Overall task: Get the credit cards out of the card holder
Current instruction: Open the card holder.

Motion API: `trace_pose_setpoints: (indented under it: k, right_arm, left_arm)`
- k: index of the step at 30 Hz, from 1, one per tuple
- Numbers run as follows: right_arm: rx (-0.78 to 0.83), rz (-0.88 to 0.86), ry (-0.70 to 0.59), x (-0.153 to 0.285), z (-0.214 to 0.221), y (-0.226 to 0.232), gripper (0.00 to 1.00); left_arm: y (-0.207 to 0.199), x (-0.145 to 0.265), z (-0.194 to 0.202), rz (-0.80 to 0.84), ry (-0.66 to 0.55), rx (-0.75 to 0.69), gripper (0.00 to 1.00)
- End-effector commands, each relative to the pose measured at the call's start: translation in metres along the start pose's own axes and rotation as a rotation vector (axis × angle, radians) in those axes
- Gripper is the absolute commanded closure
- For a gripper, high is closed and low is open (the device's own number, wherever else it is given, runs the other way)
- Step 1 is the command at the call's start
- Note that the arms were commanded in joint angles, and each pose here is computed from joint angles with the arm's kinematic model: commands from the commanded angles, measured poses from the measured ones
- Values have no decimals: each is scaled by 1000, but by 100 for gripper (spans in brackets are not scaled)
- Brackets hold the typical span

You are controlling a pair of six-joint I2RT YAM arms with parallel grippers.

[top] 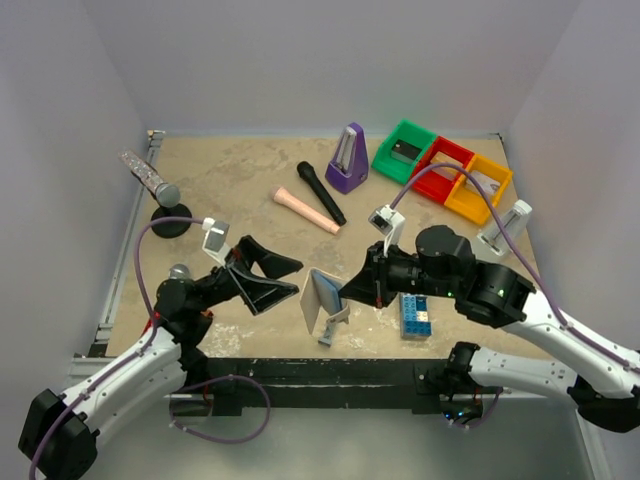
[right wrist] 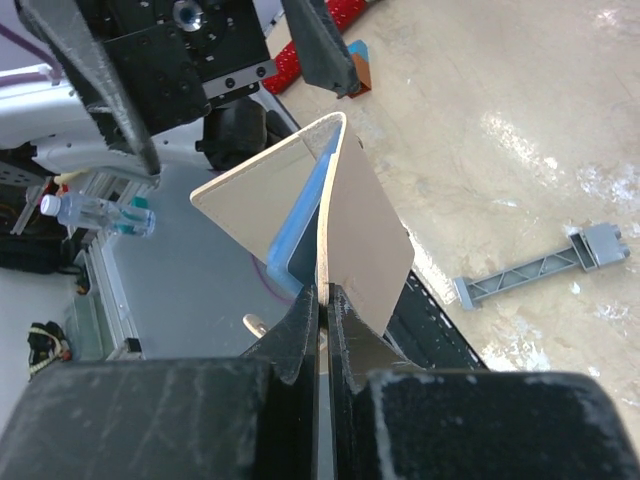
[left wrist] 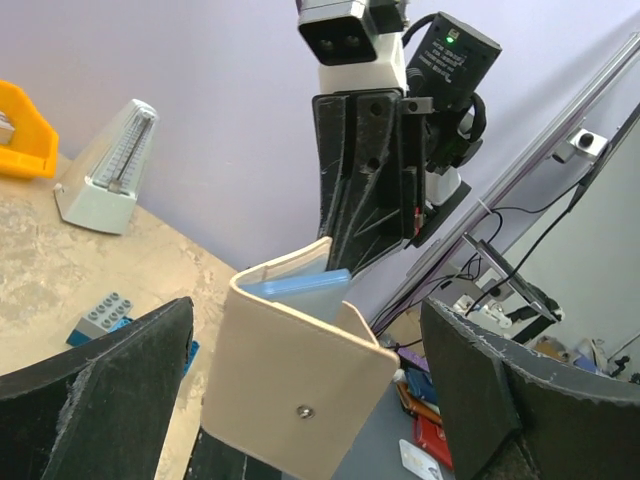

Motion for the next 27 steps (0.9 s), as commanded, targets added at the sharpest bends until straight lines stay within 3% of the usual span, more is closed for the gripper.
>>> trace_pose_setpoints:
  k: [1,12,27]
  right_arm:
    - [-41,23,-37,-1,-10,1,100]
    - [-109,38,-34,-11,-14,1,100]
    - [-190,-21,-95,-13,-11,-8,100]
  left_arm:
    - [-3,-3,2,3,-22,-38,0]
    - [12,-12,23,-154,26,-30,0]
    - [3,-1,25,-124,22,-40,30]
Point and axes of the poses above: each gripper's point midway between its finger pads, its own x axis back along the fingers, its own y axis along the line the jaws close on, z = x × y, the point moved 7 cm from there along x, back along the fingers, and after that the axes turned 11 degrees about x, right-handed, at the moved point
